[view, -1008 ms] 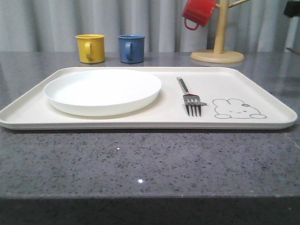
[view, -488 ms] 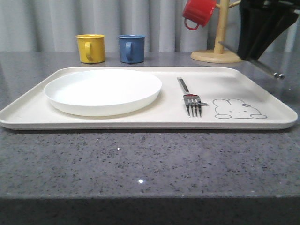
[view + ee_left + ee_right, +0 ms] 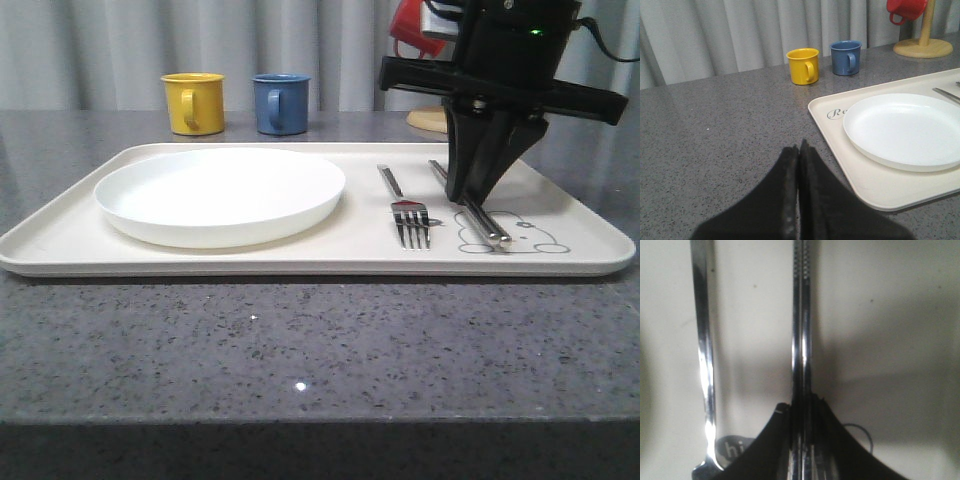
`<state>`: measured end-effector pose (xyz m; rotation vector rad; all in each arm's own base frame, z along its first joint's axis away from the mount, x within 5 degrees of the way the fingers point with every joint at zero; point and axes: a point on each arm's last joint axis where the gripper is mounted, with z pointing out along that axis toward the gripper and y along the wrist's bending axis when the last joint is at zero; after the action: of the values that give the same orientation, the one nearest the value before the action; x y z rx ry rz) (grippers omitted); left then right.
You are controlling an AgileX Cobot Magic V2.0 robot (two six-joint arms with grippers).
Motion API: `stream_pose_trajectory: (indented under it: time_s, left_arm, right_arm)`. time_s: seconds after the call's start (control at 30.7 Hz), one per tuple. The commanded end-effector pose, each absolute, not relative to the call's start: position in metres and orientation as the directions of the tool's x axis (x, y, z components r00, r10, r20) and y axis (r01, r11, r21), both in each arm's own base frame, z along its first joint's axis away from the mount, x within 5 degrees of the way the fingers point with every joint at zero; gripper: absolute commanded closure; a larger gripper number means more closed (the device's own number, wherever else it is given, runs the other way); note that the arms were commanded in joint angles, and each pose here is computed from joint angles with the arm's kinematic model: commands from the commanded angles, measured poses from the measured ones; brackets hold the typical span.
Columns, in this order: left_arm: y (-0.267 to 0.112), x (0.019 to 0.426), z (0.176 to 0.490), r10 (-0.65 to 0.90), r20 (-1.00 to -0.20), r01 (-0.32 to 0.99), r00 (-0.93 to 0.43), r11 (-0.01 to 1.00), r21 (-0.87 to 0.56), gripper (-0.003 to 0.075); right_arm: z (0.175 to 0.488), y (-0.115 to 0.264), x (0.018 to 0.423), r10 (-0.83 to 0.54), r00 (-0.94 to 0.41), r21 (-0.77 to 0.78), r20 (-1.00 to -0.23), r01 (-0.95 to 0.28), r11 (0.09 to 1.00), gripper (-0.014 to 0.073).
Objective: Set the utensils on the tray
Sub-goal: 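Place the chopsticks on the tray next to the fork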
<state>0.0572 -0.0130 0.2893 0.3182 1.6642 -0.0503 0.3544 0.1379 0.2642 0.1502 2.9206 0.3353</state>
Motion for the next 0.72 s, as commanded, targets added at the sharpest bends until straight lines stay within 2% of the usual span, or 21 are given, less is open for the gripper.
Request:
stream_pose_trajectory:
  time_s: [0.0,0.13,0.29,0.36,0.52,0.68]
  left_arm:
    - [-0.013,0.057,0.304,0.136,-0.991,0.224,0.003,0.965,0.133,0.0738]
    - [-0.013,0.057,0.304,0.136,-0.991,0.224,0.003,0.965,0.133,0.0738]
    - [-0.013,0.057,0.304,0.136,-0.991,0.224,0.003,0.965,0.133,0.0738]
    - [-0.013,0.057,0.304,0.136,-0.991,0.224,0.003,0.965,0.133,0.0738]
    - [-0.013,0.057,0.304,0.136,-0.991,0.224,0.003,0.965,0.133,0.0738]
    - [-0.013,0.057,0.304,0.136,-0.991,0.224,0.003,0.965,0.133,0.0738]
  right_arm:
    - [0.287,0.137,0.355,0.137,-0.955,0.267,-0.264,0.064,0.961,0.0554]
    - [0.283,0.138,0.356,0.135,-0.958,0.261,-0.253,0.067,0.963,0.0487]
    - [0.287,0.137,0.354,0.133,-0.958,0.260,-0.254,0.065,0.964,0.0319]
    - [0.293,0.133,0.351,0.126,-0.955,0.246,-0.269,0.058,0.968,0.0278]
    - [0.334,0.106,0.340,0.114,-0.924,0.164,-0.364,0.057,0.985,0.0271]
    - [0.371,0.060,0.328,0.121,-0.880,0.123,-0.459,0.072,0.990,0.0271]
